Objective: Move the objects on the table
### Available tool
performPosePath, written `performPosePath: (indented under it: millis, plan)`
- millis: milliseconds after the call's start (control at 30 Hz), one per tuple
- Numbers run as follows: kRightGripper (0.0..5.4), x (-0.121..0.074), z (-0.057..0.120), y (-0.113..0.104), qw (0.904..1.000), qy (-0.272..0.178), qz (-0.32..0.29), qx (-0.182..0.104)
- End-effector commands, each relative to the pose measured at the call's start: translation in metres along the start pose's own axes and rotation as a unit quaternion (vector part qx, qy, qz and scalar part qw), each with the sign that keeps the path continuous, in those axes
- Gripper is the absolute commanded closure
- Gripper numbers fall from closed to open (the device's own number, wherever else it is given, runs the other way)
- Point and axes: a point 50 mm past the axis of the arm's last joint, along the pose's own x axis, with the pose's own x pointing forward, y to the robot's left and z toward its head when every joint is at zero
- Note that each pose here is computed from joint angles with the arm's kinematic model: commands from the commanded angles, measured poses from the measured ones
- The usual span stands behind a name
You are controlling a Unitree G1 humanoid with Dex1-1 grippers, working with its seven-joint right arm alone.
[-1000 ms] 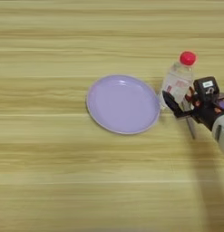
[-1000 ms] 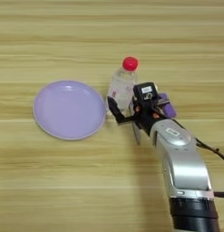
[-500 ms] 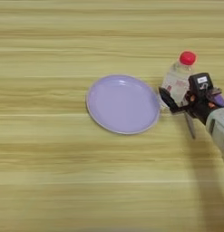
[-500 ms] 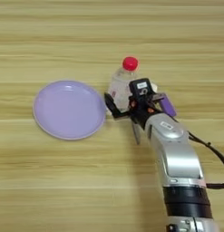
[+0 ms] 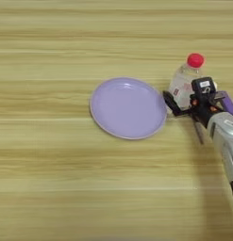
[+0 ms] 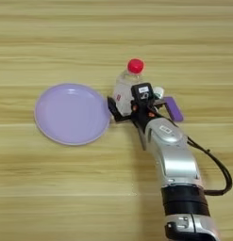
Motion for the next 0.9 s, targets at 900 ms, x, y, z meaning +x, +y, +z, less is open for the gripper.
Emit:
performPosePath:
  millis: [900]
  plan:
    - [2.13, 0.0095, 0.0474, -0.0023, 0.9897, -0.133, -0.041, -0.035]
